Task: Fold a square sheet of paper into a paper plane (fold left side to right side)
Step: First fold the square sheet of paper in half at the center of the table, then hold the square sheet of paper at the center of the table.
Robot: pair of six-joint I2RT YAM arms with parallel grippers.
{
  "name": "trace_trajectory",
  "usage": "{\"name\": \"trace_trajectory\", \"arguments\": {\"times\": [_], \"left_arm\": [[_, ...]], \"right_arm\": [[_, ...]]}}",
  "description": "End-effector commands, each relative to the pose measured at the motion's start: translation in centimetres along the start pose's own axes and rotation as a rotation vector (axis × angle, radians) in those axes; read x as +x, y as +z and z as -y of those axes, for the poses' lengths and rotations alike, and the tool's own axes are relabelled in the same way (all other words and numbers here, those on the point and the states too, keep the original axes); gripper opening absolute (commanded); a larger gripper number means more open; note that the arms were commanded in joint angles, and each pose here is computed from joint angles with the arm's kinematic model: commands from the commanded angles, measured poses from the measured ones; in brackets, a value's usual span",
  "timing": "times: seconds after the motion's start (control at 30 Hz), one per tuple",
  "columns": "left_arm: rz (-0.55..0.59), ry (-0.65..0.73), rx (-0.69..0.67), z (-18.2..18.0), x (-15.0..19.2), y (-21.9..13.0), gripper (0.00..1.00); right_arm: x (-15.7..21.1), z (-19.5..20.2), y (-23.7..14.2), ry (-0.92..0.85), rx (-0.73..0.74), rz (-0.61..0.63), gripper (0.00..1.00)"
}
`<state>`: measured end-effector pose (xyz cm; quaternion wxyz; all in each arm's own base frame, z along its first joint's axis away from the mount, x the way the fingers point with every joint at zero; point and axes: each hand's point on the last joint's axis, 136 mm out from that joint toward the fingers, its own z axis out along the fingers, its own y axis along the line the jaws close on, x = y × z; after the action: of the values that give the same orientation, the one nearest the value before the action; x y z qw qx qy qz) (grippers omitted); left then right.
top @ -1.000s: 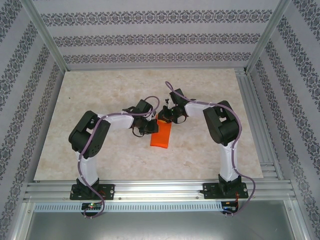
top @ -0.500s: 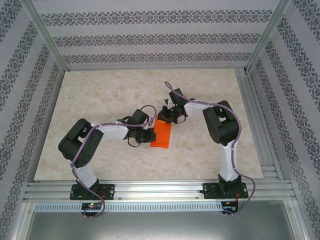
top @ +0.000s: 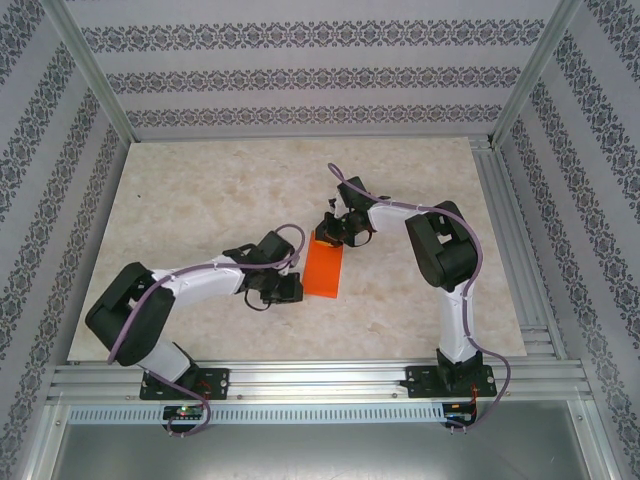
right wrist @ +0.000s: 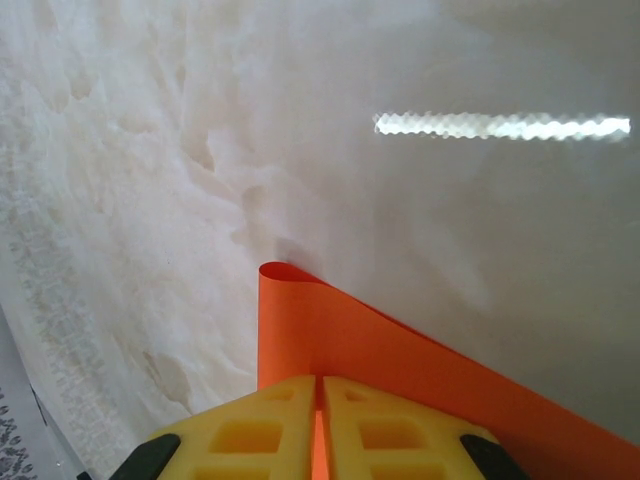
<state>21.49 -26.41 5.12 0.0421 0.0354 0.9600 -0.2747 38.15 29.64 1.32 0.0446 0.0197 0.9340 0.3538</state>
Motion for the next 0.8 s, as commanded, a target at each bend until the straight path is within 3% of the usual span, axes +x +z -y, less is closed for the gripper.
{"name": "trace_trajectory", "arguments": {"times": [0.0, 0.3, 0.77], "left_arm": [[0.050, 0.056, 0.023, 2.8, -2.7, -2.4, 0.14], [0.044, 0.057, 0.011, 3.3, -7.9, 1.5, 0.12], [-0.016, -0.044, -0.050, -1.1, -6.3, 6.3, 0.11]], "right_arm": [[0.5, 3.3, 1.2, 0.013, 0.121, -0.010, 0.12], [0.4, 2.9, 1.1, 0.004, 0.120, -0.015, 0.12], [-0.6, 1.2, 0.0, -0.020, 0.068, 0.011, 0.15]]}}
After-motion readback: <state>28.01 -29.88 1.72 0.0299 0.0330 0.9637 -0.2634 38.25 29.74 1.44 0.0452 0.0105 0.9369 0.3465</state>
